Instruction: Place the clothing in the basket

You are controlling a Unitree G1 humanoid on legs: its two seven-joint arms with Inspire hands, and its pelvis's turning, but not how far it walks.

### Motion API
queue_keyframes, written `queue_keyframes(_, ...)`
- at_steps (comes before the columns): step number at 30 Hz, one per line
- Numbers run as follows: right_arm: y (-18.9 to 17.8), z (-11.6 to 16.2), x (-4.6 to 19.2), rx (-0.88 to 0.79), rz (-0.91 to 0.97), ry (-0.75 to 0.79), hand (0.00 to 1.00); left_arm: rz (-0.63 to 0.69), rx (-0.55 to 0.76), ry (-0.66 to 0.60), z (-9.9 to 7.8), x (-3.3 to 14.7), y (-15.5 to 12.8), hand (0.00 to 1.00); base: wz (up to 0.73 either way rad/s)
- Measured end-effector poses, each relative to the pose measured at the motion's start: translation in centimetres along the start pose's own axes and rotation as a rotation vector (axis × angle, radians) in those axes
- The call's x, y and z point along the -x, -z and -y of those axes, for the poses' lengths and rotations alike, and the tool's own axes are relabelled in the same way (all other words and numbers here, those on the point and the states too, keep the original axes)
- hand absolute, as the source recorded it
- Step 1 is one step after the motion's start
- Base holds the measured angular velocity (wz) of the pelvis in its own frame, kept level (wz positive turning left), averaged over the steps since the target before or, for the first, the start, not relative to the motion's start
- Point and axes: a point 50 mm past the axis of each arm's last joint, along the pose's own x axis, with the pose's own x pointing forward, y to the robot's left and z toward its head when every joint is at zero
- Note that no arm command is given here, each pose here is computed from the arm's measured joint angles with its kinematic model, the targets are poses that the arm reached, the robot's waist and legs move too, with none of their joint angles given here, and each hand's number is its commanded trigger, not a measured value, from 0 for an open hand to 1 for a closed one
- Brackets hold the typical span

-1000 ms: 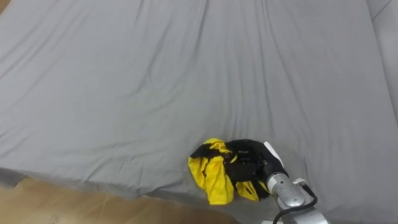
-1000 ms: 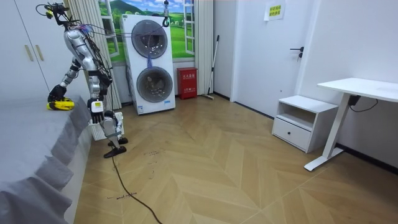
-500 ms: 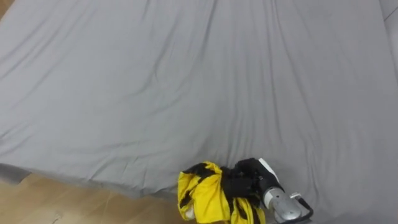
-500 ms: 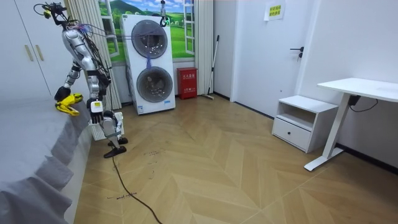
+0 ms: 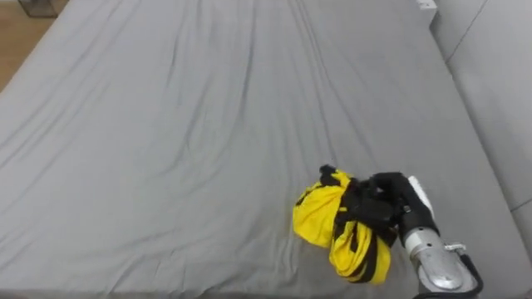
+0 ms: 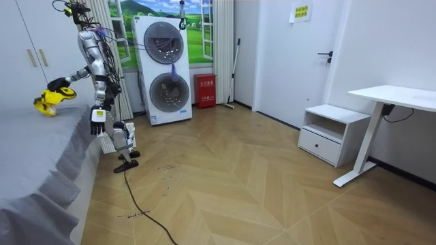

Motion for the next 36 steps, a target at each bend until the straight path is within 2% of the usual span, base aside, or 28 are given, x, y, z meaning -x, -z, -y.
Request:
queue_keyframes(8, -3.2, 3.1, 0.8, -0.052, 0.135, 0.13, 1.0, 0.007, -0.078, -0.013, -0.3, 0.0, -0.1, 0.0, -0.29)
queue_keyframes(12, -4.7, 5.3, 1.2, -0.111, 0.2, 0.21, 1.0, 0.01, -0.071, -0.025, -0.7, 0.1, -0.3, 0.0, -0.18)
queue_keyframes(17, -4.5, 7.6, 2.0, -0.133, 0.177, 0.316, 1.0, -0.033, -0.047, -0.044, -1.4, 0.4, 0.8, 0.0, -0.39)
queue_keyframes(23, -2.7, 8.7, 3.5, -0.143, 0.094, 0.366, 1.0, -0.1, -0.036, -0.061, -1.9, 0.7, 2.1, 0.0, -0.49)
queue_keyframes(29, 0.7, 9.0, 4.5, -0.148, -0.041, 0.386, 1.0, -0.159, -0.064, -0.085, -2.2, 1.1, 3.4, 0.0, -0.4)
queue_keyframes(31, 3.4, 8.8, 4.9, -0.144, -0.16, 0.397, 1.0, -0.178, -0.081, -0.085, -1.9, 1.0, 3.5, 0.0, -0.25)
queue_keyframes(36, 5.3, 8.4, 5.2, -0.154, -0.251, 0.394, 1.0, -0.175, -0.066, -0.07, -1.5, 0.7, 2.9, 0.0, -0.41)
